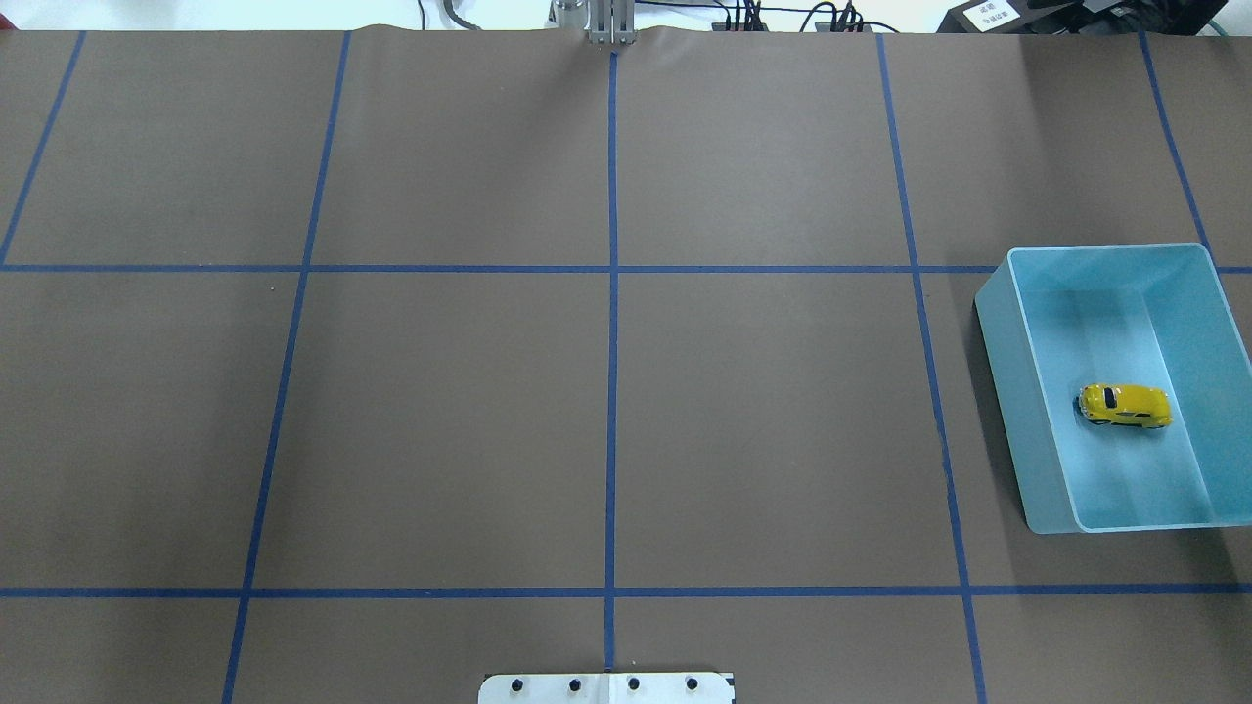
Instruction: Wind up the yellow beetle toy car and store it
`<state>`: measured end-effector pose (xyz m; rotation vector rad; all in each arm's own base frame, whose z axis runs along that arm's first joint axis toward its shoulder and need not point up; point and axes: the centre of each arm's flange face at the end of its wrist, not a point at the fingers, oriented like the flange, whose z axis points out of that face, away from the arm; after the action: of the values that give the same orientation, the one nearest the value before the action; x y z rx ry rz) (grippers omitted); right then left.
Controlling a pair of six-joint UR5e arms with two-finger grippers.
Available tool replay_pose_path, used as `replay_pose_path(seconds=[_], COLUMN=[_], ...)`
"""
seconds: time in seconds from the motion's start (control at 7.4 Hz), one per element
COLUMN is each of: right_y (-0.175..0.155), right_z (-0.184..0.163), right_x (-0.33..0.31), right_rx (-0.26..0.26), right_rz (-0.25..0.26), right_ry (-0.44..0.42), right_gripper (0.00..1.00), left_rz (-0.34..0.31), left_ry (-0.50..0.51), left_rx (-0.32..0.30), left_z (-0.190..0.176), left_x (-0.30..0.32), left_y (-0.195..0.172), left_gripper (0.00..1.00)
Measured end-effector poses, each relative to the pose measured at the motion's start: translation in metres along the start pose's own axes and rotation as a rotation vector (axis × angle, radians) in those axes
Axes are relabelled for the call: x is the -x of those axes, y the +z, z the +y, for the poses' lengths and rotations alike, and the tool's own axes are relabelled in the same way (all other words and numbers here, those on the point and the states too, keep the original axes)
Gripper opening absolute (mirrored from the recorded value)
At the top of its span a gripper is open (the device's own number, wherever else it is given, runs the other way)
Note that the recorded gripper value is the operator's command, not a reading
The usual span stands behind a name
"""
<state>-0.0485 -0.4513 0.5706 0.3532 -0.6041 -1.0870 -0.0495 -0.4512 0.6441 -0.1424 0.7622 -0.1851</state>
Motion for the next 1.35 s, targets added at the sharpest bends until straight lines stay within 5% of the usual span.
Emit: replay_pose_path(seconds=[0.54, 1.08, 1.35], right_y=[-0.02, -0.043, -0.047], right_z=[0.113, 0.164, 0.166], right_x=[-0.033, -0.046, -0.048], right_rx=[-0.017, -0.082, -0.097], right_rz=[-0.021, -0.006, -0.007], right_ry=[0.761, 1.326, 1.479], right_gripper=[1.0, 1.0, 1.0], left_rz=[-0.002, -0.002, -0.002], left_ry=[-0.004, -0.005, -0.005], left_rx=[0.008, 0.009, 0.009], left_z=[-0.002, -0.003, -0.003], left_x=[0.003, 0.003, 0.003], left_y=[0.004, 0.005, 0.005], left_gripper=[1.0, 1.0, 1.0])
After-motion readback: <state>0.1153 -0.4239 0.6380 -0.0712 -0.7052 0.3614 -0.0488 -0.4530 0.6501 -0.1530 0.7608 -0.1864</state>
